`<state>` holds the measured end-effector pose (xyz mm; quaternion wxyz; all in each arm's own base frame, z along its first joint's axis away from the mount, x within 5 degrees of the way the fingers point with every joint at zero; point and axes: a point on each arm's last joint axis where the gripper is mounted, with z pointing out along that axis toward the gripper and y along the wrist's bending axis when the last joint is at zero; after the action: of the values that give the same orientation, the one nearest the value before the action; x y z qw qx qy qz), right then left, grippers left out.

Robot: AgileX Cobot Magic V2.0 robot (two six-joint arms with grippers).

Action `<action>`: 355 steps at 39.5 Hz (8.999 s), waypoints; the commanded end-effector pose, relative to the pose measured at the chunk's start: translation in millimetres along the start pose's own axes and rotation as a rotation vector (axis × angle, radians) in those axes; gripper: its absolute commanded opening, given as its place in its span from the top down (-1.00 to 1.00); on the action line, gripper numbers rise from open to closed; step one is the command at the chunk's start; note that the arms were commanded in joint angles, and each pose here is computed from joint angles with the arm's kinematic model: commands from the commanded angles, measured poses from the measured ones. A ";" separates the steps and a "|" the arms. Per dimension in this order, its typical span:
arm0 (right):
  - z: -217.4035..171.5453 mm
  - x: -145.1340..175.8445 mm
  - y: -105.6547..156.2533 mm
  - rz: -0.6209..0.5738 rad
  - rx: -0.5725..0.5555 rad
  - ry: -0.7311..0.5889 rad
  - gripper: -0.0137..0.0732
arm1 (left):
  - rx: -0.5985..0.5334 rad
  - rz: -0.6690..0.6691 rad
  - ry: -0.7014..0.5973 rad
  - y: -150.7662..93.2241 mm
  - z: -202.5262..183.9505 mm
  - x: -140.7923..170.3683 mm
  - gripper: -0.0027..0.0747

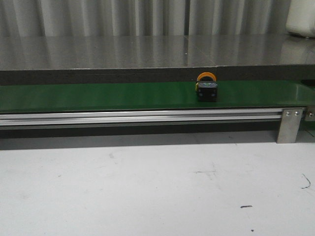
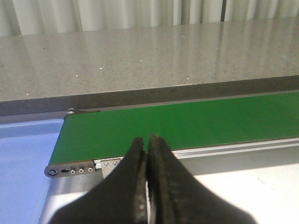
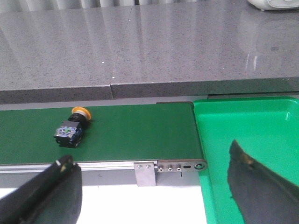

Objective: Move button from left to right

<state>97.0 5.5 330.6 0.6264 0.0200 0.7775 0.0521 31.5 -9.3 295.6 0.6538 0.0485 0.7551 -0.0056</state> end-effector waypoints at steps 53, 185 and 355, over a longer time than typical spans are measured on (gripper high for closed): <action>320.0 -6.6 16.8 0.172 0.007 0.664 -0.80 | -0.007 -0.018 -0.098 1.4 -2.0 -14.8 0.99; -35.2 41.9 -0.8 -0.052 -0.086 -0.226 0.84 | -0.007 -0.019 -0.095 1.4 -1.4 -13.8 0.99; -12.9 140.8 -12.9 -0.051 -0.056 -0.156 0.84 | -0.057 -0.099 -0.144 4.6 38.5 96.2 0.99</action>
<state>55.5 6.2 184.5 0.6499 -0.0141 0.7576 0.0588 56.2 -1.4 196.9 0.6830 -0.0036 0.7302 -0.0176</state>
